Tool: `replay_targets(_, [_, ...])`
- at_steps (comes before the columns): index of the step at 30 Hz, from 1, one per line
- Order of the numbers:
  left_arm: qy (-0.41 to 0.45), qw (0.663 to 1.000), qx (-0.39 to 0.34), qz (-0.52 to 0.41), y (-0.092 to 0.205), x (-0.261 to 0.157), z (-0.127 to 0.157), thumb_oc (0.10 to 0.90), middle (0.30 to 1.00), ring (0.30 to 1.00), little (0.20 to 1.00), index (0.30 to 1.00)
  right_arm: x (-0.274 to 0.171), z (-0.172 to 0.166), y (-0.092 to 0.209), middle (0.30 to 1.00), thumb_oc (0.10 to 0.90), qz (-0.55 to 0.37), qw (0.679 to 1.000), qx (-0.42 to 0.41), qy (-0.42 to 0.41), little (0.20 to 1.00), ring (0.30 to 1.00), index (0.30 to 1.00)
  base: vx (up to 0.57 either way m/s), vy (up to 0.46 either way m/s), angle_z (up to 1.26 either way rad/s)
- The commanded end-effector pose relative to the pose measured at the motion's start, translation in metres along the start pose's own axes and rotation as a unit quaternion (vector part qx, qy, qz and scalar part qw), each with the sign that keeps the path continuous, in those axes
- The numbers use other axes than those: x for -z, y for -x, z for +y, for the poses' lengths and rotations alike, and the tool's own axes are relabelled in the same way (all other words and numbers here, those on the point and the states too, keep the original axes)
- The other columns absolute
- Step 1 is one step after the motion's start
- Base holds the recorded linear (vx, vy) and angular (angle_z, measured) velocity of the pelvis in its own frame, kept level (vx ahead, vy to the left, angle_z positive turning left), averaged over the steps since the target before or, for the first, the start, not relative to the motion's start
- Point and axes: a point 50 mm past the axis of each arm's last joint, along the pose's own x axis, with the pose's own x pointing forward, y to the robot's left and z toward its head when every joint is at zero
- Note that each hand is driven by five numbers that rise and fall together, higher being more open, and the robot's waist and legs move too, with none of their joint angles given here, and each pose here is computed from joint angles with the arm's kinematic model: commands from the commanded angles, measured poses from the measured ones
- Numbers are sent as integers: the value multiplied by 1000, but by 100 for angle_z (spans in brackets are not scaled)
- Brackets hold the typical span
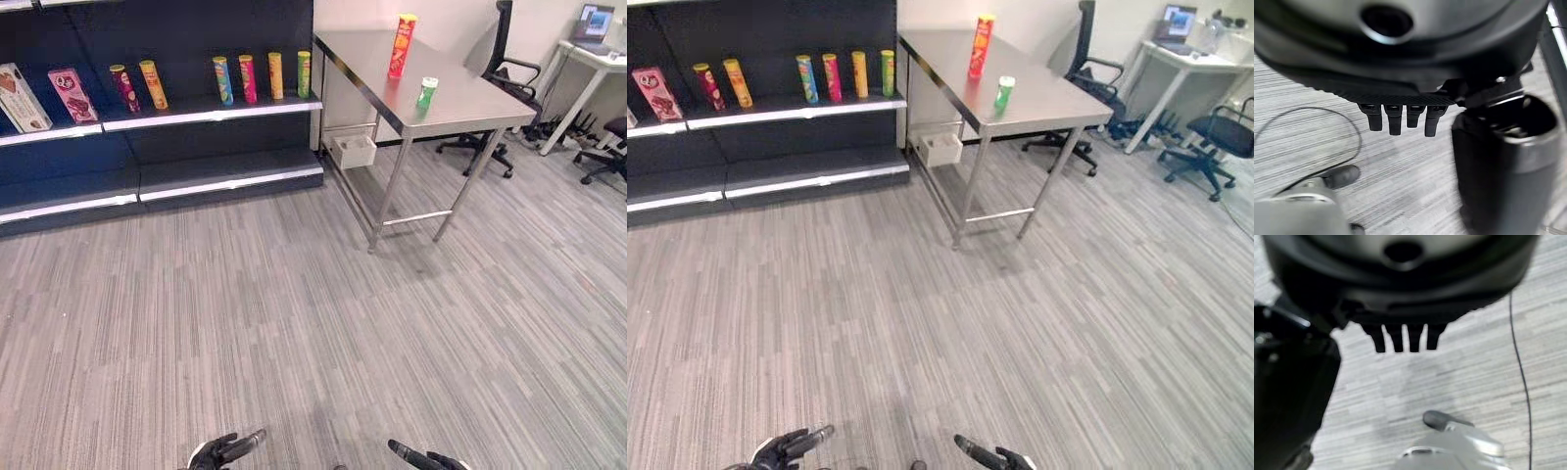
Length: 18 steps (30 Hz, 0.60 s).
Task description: Put the goods on the table back onto the shelves and tidy them up.
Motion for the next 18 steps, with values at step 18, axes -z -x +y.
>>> replay_targets(18, [4, 999, -15, -47, -4, -27, 7, 800, 900, 900, 900, 900, -18, -20, -2, 900, 800, -31, 999, 25, 36, 900, 900, 900, 12, -12, 0])
